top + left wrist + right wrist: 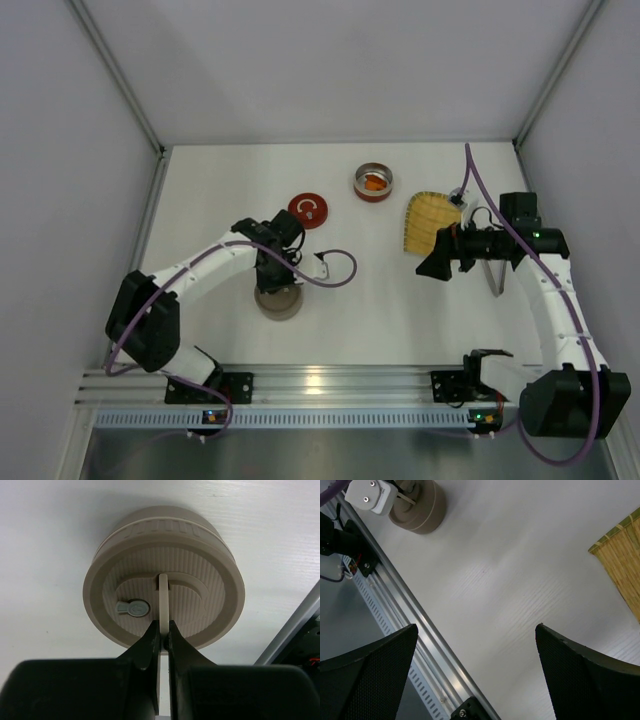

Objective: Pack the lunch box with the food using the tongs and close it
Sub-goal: Screw the box lid onto the packing box.

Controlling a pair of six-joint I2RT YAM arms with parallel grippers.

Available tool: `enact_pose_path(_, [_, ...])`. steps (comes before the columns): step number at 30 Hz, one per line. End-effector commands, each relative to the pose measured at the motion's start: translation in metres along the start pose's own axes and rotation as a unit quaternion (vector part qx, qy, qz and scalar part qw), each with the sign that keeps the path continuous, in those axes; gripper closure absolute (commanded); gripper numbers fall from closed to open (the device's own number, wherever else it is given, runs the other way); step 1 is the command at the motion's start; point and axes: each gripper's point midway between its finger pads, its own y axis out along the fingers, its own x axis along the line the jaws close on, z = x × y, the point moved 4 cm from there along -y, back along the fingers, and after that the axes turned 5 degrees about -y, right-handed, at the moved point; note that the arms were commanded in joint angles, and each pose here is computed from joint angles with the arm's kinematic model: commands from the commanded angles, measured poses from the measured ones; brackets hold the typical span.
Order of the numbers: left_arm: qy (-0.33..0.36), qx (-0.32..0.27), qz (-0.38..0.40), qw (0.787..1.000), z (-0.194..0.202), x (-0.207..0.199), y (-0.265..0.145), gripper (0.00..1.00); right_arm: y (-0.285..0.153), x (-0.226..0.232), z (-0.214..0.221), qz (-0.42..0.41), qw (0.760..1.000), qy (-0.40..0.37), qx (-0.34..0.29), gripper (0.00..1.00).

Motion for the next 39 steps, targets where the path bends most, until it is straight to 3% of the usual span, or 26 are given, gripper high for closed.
enact_pose_path(1, [0.049, -0.009, 0.073, 0.996, 0.006, -0.029, 0.004, 1.00, -0.008, 0.003, -0.016, -0.005, 0.999, -0.028, -0.025, 0.00])
enact_pose_path(8, [0.118, 0.026, 0.032, 0.992, 0.019, -0.042, 0.010, 0.99, -0.008, 0.004, -0.016, -0.006, 0.999, -0.025, -0.024, 0.01])
enact_pose_path(10, [0.112, 0.022, 0.027, 0.993, 0.016, -0.041, 0.008, 0.93, -0.008, 0.004, -0.016, -0.004, 0.999, -0.026, -0.024, 0.01])
enact_pose_path(11, [0.103, 0.015, 0.020, 0.994, 0.012, -0.039, 0.004, 0.83, -0.008, 0.003, -0.016, -0.004, 0.999, -0.026, -0.024, 0.01])
enact_pose_path(15, [0.087, -0.011, 0.007, 0.996, -0.005, -0.035, -0.013, 0.72, -0.008, 0.003, -0.015, -0.003, 0.999, -0.026, -0.023, 0.01])
enact_pose_path(20, [0.070, -0.054, 0.007, 0.996, -0.022, -0.038, -0.042, 0.70, -0.007, 0.002, -0.016, -0.003, 0.999, -0.023, -0.025, 0.01])
enact_pose_path(26, [0.078, -0.076, 0.044, 0.993, -0.036, -0.059, -0.065, 0.72, -0.006, 0.002, -0.016, -0.005, 0.999, -0.021, -0.028, 0.01])
enact_pose_path(30, [0.080, -0.085, 0.044, 0.992, -0.038, -0.063, -0.067, 0.78, -0.005, 0.002, -0.017, -0.008, 0.999, -0.018, -0.030, 0.01])
enact_pose_path(35, [0.057, -0.091, -0.016, 0.994, -0.040, -0.047, -0.058, 0.95, -0.006, 0.003, -0.015, -0.008, 0.999, -0.019, -0.030, 0.01])
enact_pose_path(39, [0.041, -0.089, -0.065, 0.993, -0.043, -0.033, -0.053, 0.98, -0.006, 0.005, -0.012, -0.008, 0.999, -0.020, -0.029, 0.01])
